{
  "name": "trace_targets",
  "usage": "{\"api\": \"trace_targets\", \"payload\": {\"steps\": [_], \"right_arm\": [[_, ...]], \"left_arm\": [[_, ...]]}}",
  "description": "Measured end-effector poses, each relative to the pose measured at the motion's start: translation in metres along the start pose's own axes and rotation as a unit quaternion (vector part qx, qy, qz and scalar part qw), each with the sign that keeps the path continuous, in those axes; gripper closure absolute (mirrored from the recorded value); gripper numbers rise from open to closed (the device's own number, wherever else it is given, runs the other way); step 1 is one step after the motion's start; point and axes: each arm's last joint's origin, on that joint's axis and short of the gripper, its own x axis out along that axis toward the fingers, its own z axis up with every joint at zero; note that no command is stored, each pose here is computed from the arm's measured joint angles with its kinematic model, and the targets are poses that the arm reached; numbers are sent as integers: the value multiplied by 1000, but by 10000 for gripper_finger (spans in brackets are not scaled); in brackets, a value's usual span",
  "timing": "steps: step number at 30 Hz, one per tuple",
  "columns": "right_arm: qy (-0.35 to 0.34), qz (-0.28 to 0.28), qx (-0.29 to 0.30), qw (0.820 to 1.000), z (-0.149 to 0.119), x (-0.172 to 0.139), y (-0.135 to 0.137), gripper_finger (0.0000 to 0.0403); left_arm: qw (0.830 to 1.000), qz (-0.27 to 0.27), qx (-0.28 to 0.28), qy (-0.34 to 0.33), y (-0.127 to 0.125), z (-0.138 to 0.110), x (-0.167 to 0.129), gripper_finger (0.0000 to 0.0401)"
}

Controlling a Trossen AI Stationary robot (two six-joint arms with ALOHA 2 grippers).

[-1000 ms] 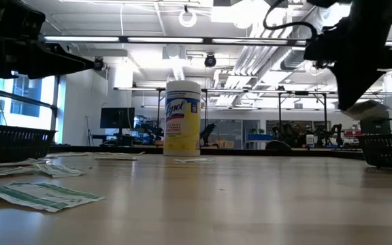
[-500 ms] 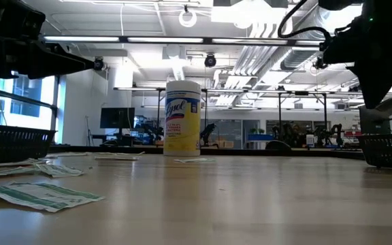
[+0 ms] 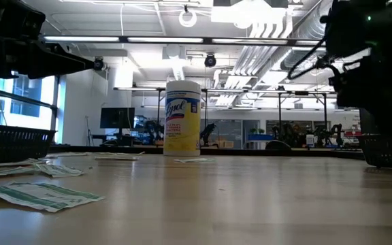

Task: Pick & Place First Aid Supplies
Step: Put the towelette pack into the right black basket

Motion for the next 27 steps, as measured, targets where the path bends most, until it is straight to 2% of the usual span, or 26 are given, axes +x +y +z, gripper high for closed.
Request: {"api": "trace_targets", "payload": {"steps": [5,15,18,21,27], "right_arm": [[26,-11,14,1000,1,6,-4,386],[46,-17,9,999,6,-14,-3,300],[70,-40,4,997,6,-22,-8,292],[92,-60,23,994,4,-23,-14,291],[85,-34,55,994,2,-17,-25,291]], "left_arm": [[1000,0,0,0,0,0,0,195],[1000,0,0,0,0,0,0,195],[1000,0,0,0,0,0,0,195],[1000,0,0,0,0,0,0,195],[1000,0,0,0,0,0,0,195]]}}
